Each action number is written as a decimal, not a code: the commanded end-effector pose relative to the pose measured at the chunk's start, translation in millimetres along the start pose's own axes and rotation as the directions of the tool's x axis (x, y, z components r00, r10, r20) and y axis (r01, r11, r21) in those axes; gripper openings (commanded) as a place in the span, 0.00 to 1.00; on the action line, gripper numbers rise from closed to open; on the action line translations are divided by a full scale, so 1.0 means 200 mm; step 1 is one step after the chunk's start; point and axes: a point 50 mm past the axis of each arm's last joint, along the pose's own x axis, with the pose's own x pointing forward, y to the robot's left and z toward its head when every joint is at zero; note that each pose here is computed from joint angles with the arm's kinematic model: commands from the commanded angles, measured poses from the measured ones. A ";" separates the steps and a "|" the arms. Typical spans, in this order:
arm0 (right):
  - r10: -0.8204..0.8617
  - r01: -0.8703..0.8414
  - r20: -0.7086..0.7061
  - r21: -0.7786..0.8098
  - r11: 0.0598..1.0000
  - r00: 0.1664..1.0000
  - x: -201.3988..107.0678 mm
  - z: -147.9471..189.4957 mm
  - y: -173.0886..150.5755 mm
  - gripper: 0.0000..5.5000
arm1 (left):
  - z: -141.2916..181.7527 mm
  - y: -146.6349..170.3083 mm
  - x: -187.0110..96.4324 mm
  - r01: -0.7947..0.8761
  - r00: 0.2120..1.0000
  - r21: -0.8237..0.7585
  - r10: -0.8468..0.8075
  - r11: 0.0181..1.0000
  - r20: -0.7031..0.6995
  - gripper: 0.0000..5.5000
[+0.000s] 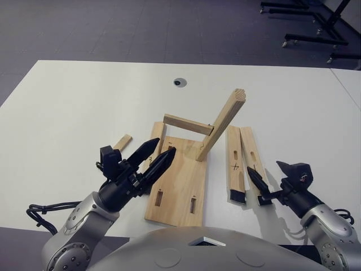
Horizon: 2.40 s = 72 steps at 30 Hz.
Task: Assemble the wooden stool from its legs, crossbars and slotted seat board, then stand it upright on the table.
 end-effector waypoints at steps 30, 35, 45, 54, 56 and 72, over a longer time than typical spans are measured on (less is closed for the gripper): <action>-0.111 0.021 0.576 0.161 0.987 0.810 0.37 0.69 -0.23 0.37 | 0.30 0.27 0.14 -0.192 0.971 0.368 0.122 0.910 0.206 0.70; 0.048 -0.195 0.752 0.109 0.975 0.657 0.37 1.03 -0.25 0.37 | 0.49 0.22 0.25 0.043 0.970 0.320 -0.116 0.946 0.212 0.70; 0.802 -0.814 0.597 -0.460 0.355 0.013 0.01 1.27 0.21 0.37 | 0.74 -0.01 0.43 0.591 0.796 0.207 -0.605 0.780 0.007 0.70; 0.891 -0.894 0.454 -0.402 0.197 -0.008 0.11 1.10 0.36 0.37 | 0.68 -0.06 0.52 0.679 0.733 0.194 -0.670 0.708 -0.121 0.70; 0.905 -0.914 0.424 -0.360 0.188 0.019 0.15 1.01 0.38 0.37 | 0.61 -0.05 0.52 0.684 0.730 0.156 -0.666 0.713 -0.155 0.70; 0.942 -0.940 0.328 -0.291 0.178 0.076 0.26 0.81 0.41 0.37 | 0.56 -0.05 0.52 0.695 0.717 0.013 -0.691 0.719 -0.091 0.70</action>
